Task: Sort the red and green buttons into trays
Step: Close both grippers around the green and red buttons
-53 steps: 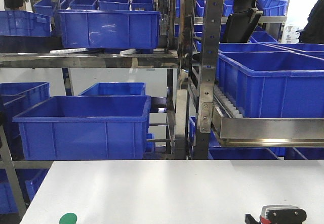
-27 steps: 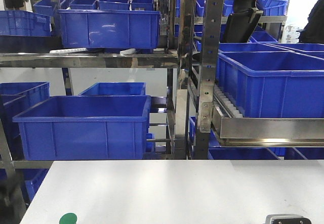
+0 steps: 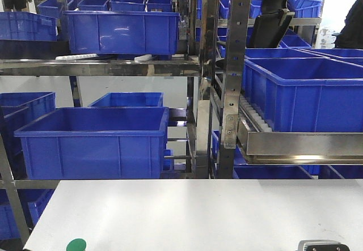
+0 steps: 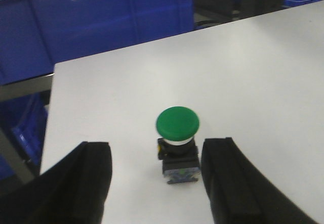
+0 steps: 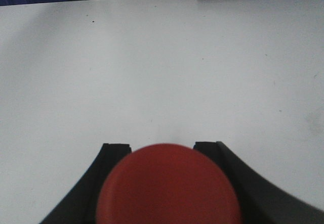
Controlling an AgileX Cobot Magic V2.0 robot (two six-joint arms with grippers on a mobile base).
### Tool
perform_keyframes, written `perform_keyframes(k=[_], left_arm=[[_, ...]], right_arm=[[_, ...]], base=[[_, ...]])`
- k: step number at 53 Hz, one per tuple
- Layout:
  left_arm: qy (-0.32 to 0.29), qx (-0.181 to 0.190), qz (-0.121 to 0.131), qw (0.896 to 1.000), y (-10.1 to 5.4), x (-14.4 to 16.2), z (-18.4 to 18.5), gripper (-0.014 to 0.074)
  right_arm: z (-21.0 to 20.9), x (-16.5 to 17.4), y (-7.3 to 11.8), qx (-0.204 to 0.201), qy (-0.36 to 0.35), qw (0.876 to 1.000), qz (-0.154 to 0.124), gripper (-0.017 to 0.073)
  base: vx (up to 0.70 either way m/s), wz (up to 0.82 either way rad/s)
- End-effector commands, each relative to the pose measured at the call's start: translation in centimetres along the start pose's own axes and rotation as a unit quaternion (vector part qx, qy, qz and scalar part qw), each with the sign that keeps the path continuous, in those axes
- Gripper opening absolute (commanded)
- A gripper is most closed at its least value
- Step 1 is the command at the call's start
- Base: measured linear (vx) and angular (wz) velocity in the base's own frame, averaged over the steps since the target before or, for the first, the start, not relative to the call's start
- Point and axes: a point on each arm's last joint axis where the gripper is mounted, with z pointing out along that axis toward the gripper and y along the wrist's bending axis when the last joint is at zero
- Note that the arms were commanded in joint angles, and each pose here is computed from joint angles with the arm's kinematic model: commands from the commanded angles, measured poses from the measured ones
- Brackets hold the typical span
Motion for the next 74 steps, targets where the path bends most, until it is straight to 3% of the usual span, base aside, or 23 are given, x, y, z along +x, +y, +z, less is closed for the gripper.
perform_keyframes(k=[1,7,11,20,41,62,68,74], left_arm=[[-0.085,0.010,-0.008,0.996,-0.3,-0.3,1.2,0.0502],[-0.079,0.013,-0.045,0.996,-0.5,1.5,2.5,0.0502],[-0.073,0.020,-0.055,0.996,-0.6,2.2,3.6,0.0502],[-0.078,0.041,-0.049,0.995,-1.0,2.2,5.9,0.0502],[-0.085,0.034,-0.040,0.995,-0.5,0.6,9.1,0.0502],[-0.027,0.033,-0.034,0.999,-0.3,0.3,11.1,0.0499],[-0.006,0.033,-0.034,0.999,-0.3,0.7,11.1,0.0434],[-0.015,0.033,-0.034,0.999,-0.3,0.5,11.1,0.0254]], right_arm=[[-0.4,-3.4,0.4,-0.015,-0.127,0.992,-0.002,-0.0013],[-0.4,-3.4,0.4,-0.015,-0.127,0.992,-0.002,-0.0013],[-0.4,-3.4,0.4,-0.015,-0.127,0.992,-0.002,-0.0013],[-0.4,-3.4,0.4,-0.015,-0.127,0.992,-0.002,-0.0013],[-0.4,-3.4,0.4,-0.015,-0.127,0.992,-0.002,-0.0013],[-0.4,-3.4,0.4,-0.015,-0.127,0.992,-0.002,-0.0013],[-0.4,-3.4,0.4,-0.015,-0.127,0.992,-0.002,-0.0013],[-0.4,-3.4,0.4,-0.015,-0.127,0.992,-0.002,-0.0013]], base=[[0.00,0.00],[0.00,0.00],[0.00,0.00],[0.00,0.00],[0.00,0.00],[0.00,0.00],[0.00,0.00],[0.00,0.00]])
